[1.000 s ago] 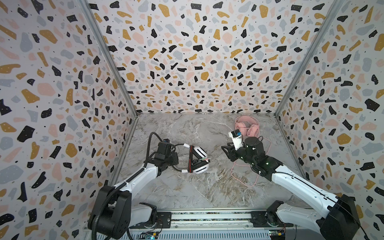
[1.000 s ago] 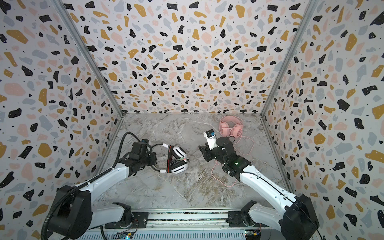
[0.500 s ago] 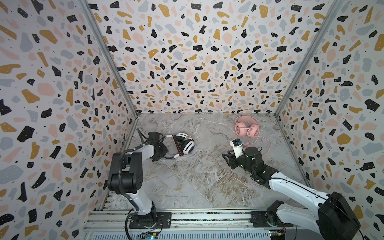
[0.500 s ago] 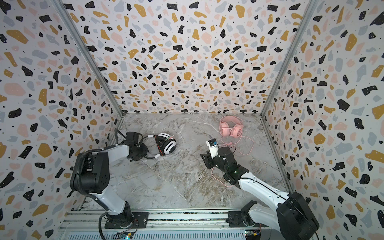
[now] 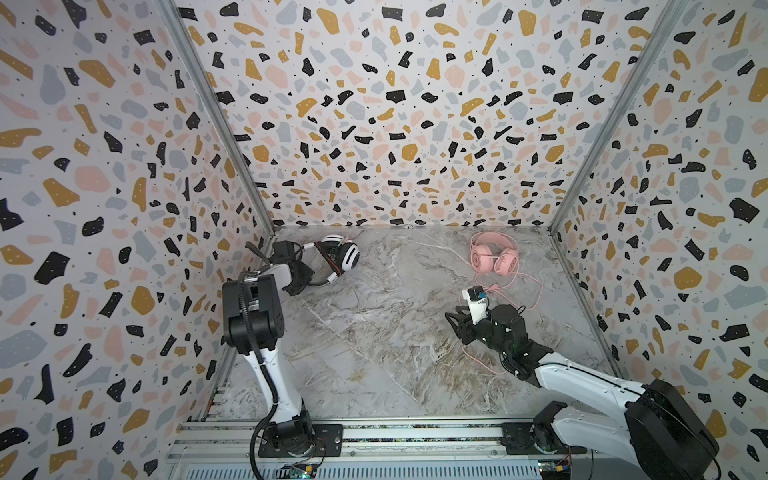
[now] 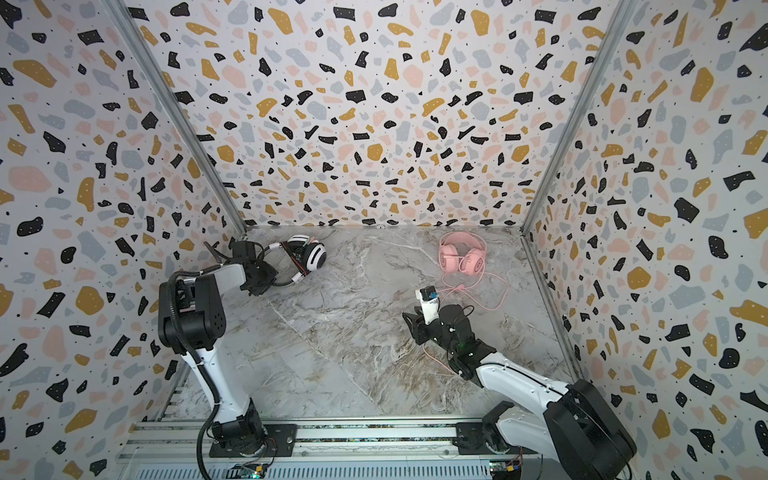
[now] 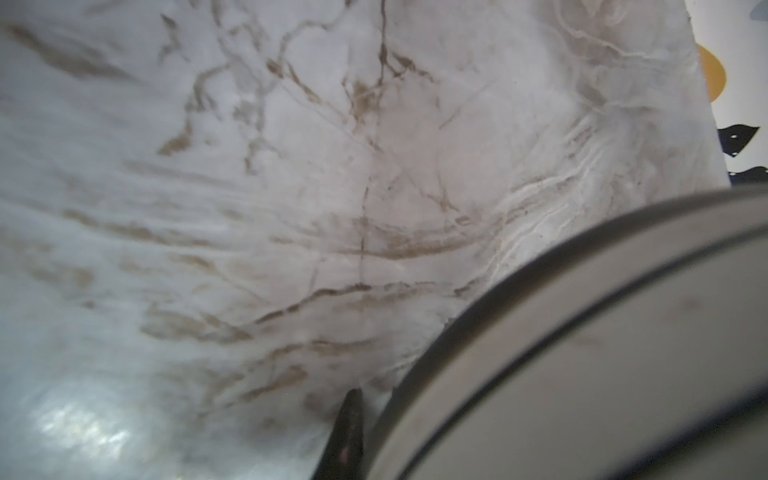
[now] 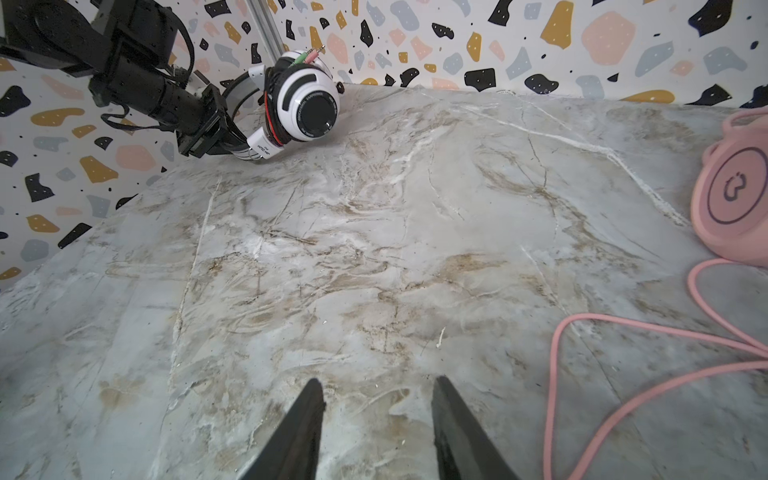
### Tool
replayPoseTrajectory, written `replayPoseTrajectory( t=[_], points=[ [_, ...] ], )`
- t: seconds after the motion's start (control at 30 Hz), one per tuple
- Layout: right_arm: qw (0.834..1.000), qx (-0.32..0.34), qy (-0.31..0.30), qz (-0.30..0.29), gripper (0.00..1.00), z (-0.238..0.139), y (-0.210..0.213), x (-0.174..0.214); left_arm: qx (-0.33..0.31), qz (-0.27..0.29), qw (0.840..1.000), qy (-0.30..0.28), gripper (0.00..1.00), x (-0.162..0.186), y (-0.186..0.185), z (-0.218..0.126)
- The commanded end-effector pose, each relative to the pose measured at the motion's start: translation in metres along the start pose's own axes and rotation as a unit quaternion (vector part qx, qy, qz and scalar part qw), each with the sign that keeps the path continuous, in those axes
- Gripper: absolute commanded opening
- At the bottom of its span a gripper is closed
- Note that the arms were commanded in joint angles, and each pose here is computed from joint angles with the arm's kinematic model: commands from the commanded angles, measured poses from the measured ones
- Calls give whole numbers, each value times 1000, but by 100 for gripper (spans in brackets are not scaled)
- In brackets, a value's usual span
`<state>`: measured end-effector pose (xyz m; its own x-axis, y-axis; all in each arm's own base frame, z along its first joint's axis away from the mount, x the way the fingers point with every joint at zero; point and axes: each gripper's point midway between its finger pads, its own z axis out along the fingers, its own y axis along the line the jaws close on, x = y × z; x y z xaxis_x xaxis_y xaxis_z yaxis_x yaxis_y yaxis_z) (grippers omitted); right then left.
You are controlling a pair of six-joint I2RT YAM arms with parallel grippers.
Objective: Wrap the headphones
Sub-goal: 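Set the wrapped white headset down farther from the robot with the left gripper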
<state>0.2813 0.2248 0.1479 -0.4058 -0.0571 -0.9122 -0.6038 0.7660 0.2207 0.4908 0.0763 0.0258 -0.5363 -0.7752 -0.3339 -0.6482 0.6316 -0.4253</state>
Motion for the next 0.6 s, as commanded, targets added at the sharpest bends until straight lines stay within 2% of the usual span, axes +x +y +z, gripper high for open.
replayPoseTrajectory(
  t=[0.0,0.03,0.13,0.23,0.27,0.3,0.33,0.43,0.5,0.57],
  points=[
    [1000,6,-25,-3,45,-4,-2,-12,20,-3,1000,19,27,8,-9,-3],
    [1000,5,-25,-2,45,-4,-1,-12,23,-2,1000,17,31,8,-10,-5],
    [1000,2,-28,-2,45,-4,-1,-13,38,0,999,17,49,9,-15,-13],
    [1000,7,-25,0,45,-4,-2,-11,49,8,999,6,51,7,-20,-27],
    [1000,9,-27,0,45,-5,-3,-12,48,13,999,1,55,5,-20,-32],
    [999,12,-30,1,45,-6,-4,-13,41,19,999,-6,65,3,-18,-38],
    [999,14,-33,1,45,-6,-4,-14,29,25,999,-15,69,0,-16,-45],
    [999,28,-30,4,45,-6,-10,-10,11,45,998,-34,72,-6,-11,-63],
    [999,34,-26,7,45,-4,-13,-9,4,60,997,-43,79,-7,-10,-76],
    [999,35,-27,10,45,-4,-15,-9,-1,82,995,-51,79,-7,-9,-90]
  ],
)
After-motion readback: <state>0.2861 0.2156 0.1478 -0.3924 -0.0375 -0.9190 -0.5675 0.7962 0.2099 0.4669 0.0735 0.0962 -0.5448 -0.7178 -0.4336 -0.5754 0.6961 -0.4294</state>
